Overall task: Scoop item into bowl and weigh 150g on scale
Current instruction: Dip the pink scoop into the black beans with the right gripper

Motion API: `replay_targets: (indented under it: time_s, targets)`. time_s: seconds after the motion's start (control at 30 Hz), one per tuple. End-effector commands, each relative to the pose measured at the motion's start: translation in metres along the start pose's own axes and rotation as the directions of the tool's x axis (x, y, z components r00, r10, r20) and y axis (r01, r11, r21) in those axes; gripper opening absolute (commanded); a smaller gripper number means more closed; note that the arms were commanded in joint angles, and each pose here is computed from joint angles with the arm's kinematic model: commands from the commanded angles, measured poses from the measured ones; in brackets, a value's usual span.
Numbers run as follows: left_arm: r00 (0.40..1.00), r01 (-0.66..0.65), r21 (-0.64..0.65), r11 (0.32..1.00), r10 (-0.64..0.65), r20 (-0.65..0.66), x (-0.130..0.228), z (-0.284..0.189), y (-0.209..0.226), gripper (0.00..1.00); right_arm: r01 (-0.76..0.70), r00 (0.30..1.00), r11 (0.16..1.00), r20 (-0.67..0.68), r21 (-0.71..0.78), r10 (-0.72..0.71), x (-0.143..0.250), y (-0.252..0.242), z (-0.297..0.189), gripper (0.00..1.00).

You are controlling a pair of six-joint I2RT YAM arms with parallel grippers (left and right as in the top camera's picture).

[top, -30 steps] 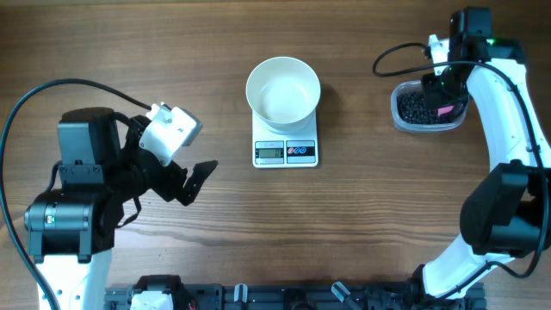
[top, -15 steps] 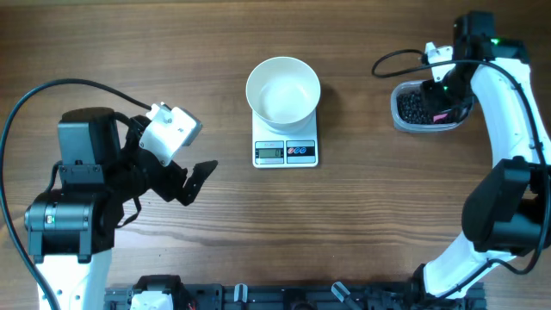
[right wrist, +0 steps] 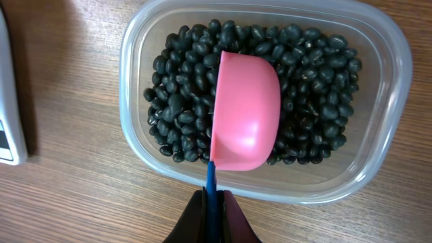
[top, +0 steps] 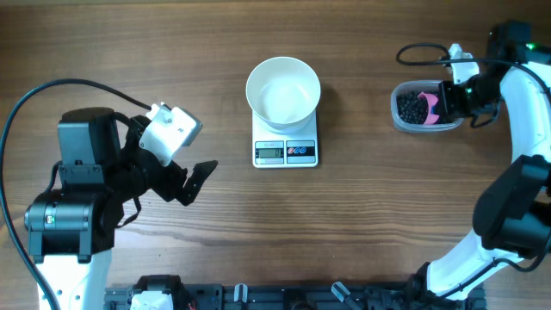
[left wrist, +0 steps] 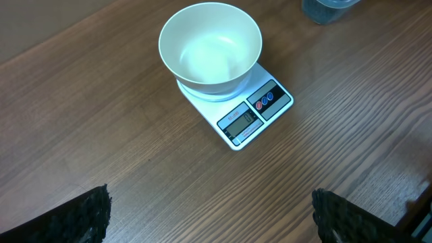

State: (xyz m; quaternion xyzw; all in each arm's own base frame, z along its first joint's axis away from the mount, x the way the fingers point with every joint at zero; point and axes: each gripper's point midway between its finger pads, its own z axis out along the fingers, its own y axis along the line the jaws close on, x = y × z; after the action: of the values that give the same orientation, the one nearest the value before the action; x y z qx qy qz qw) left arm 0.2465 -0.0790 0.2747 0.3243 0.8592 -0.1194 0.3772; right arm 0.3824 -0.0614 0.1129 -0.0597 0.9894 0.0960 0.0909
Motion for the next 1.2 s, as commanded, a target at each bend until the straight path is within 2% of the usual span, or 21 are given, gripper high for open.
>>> replay_targets:
  time_s: [0.0, 0.17, 0.33, 0.43, 0.8, 1.17]
  targets:
    - [0.999, -0.023, 0.002, 1.000, 0.023, 0.027, -0.007, -0.006, -0.001, 1.00, -0.053, 0.998, 0.993, 0.022, -0.106, 0.055, -0.001, 0.002, 0.003, 0.04]
    - [0.999, -0.023, 0.002, 1.000, 0.023, 0.027, -0.007, -0.006, -0.001, 1.00, -0.106, 0.994, 0.986, 0.019, -0.126, 0.109, 0.004, -0.012, 0.005, 0.04]
    - [0.999, -0.023, 0.002, 1.000, 0.023, 0.027, -0.007, -0.006, -0.001, 1.00, -0.132, 0.991, 0.955, -0.017, -0.267, 0.132, 0.007, 0.006, 0.026, 0.04]
    - [0.999, -0.023, 0.002, 1.000, 0.023, 0.027, -0.007, -0.006, -0.001, 1.00, -0.136, 0.990, 0.947, -0.016, -0.293, 0.137, 0.007, 0.008, 0.027, 0.04]
    - [0.999, -0.023, 0.002, 1.000, 0.023, 0.027, -0.007, -0.006, -0.001, 1.00, -0.265, 0.959, 0.893, -0.002, -0.364, 0.283, 0.020, -0.019, 0.011, 0.04]
    - [0.999, -0.023, 0.002, 1.000, 0.023, 0.027, -0.007, -0.006, -0.001, 1.00, -0.347, 0.905, 0.799, 0.046, -0.491, 0.422, 0.024, -0.039, -0.012, 0.04]
